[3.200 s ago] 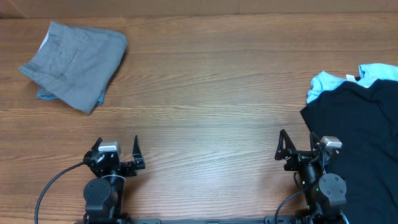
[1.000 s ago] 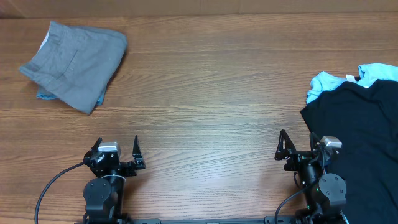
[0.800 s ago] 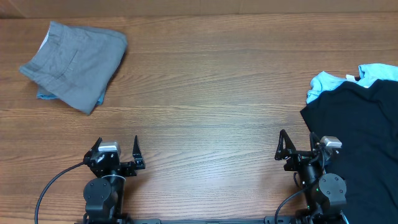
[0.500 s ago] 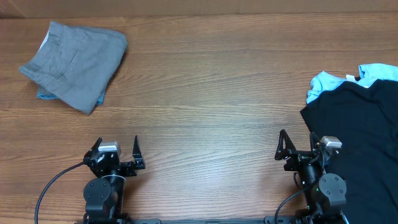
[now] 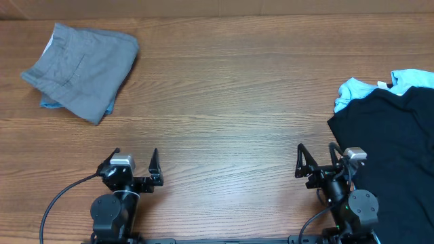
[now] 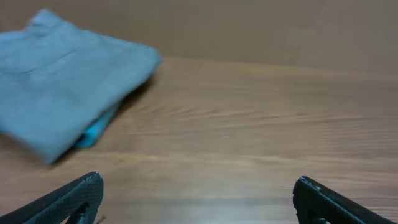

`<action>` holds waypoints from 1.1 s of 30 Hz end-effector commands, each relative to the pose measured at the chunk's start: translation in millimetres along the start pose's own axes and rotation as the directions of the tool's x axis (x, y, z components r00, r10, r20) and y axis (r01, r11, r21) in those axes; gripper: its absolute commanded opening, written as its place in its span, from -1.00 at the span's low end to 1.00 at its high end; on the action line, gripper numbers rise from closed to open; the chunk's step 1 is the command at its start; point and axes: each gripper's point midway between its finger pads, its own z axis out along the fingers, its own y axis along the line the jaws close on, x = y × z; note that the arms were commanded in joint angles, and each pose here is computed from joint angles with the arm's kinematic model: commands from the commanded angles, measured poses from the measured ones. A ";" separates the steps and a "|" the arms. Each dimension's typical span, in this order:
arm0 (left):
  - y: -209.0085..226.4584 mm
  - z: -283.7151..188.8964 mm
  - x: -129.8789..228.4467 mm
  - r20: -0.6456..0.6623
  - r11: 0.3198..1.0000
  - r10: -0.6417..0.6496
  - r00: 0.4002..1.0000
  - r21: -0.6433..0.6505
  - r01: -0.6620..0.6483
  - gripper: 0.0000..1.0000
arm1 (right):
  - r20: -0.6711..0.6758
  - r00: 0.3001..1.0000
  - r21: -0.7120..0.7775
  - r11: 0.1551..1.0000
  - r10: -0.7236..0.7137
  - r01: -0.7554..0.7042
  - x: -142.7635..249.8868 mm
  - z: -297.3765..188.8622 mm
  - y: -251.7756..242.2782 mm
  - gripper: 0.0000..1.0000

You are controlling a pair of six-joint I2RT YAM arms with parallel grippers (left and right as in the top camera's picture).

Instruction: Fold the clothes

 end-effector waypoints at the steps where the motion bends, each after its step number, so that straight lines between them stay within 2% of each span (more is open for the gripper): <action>1: -36.7 -6.1 -16.8 0.048 0.978 -0.038 0.998 0.206 0.027 1.00 | 0.035 0.999 -0.172 0.985 -0.012 0.018 -15.2 -6.2 33.4 1.00; 6: -43.7 -27.1 -72.4 0.162 0.977 -0.023 0.987 0.215 -0.012 1.00 | 0.109 0.994 -0.217 0.975 -0.016 0.039 -57.4 -26.0 54.6 1.00; 9: -42.8 -34.4 -95.4 0.126 0.982 -0.020 0.992 0.186 -0.004 1.00 | 0.084 0.996 -0.214 0.977 0.021 -0.003 -72.0 -32.9 60.7 1.00; 15: -42.7 -15.9 -122.7 -0.123 0.990 0.004 0.992 0.140 0.013 1.00 | -0.086 0.995 -0.129 0.989 0.057 -0.068 -87.8 -26.7 63.2 1.00; 20: -44.1 13.7 -142.9 -0.371 0.993 -0.016 0.929 0.104 0.058 1.00 | -0.243 0.966 0.006 0.996 0.091 -0.092 -102.3 -6.1 56.4 1.00; 25: -45.9 43.4 -157.4 -0.529 0.993 -0.034 0.848 0.079 0.089 1.00 | -0.420 0.897 0.191 0.980 0.136 -0.060 -100.7 20.6 35.9 1.00; 33: -58.0 70.2 -147.4 -0.643 0.980 -0.041 0.765 0.122 0.155 1.00 | -0.649 0.749 0.197 0.980 0.132 -0.002 -77.6 77.6 32.9 1.00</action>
